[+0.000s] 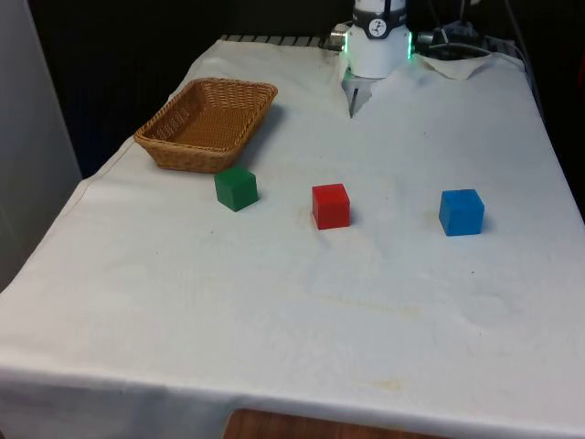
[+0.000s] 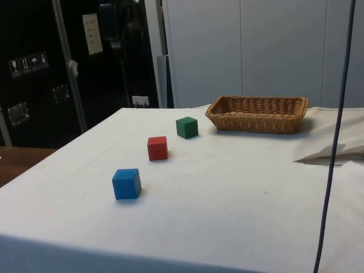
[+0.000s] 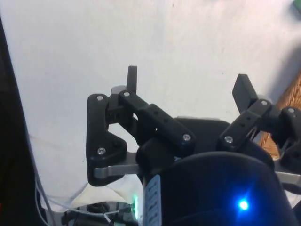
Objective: Pick up the blue cube and place it into the basket.
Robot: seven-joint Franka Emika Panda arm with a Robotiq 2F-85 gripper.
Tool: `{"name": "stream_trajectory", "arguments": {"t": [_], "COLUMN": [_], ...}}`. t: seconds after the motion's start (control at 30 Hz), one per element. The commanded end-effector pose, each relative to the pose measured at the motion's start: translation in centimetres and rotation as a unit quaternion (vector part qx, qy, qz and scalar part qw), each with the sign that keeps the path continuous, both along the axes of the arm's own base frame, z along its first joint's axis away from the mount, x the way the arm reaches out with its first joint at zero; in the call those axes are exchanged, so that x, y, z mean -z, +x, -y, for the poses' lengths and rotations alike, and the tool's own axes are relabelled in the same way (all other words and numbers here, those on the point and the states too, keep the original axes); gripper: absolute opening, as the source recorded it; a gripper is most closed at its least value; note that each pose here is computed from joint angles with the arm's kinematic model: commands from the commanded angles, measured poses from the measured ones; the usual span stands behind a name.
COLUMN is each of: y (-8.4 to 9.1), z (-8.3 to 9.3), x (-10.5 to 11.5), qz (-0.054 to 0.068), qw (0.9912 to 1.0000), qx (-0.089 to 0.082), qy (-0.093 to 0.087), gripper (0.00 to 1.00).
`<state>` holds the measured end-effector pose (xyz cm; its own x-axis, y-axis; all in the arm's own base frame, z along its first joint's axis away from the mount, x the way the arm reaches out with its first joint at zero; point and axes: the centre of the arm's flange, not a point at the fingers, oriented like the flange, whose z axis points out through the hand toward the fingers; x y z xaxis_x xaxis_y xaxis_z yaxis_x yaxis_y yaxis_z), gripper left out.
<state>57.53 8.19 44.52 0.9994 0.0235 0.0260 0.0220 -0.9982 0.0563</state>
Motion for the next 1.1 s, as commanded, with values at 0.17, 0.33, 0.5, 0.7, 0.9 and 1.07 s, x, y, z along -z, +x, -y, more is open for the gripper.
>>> {"name": "stream_trajectory", "arguments": {"t": [0.17,0.33,0.5,0.7,0.9,1.07], "y": [0.0,0.0,0.2,0.6,0.8,0.8], "z": [-1.3,-2.6,-3.4,-4.6,-5.8,-6.3], "x": [1.5,3.0,4.0,5.5,7.0,7.7], "qz": [0.012,0.015,0.012,0.011,0.014,0.02], "qw": [0.99992,0.99981,0.99981,0.9998,0.99965,0.99937], "qx": [-0.003,-0.011,-0.014,-0.017,-0.023,-0.029], "qy": [-0.004,-0.006,-0.007,-0.004,0.001,0.006], "gripper": [1.0,1.0,1.0,1.0,1.0,1.0]}}
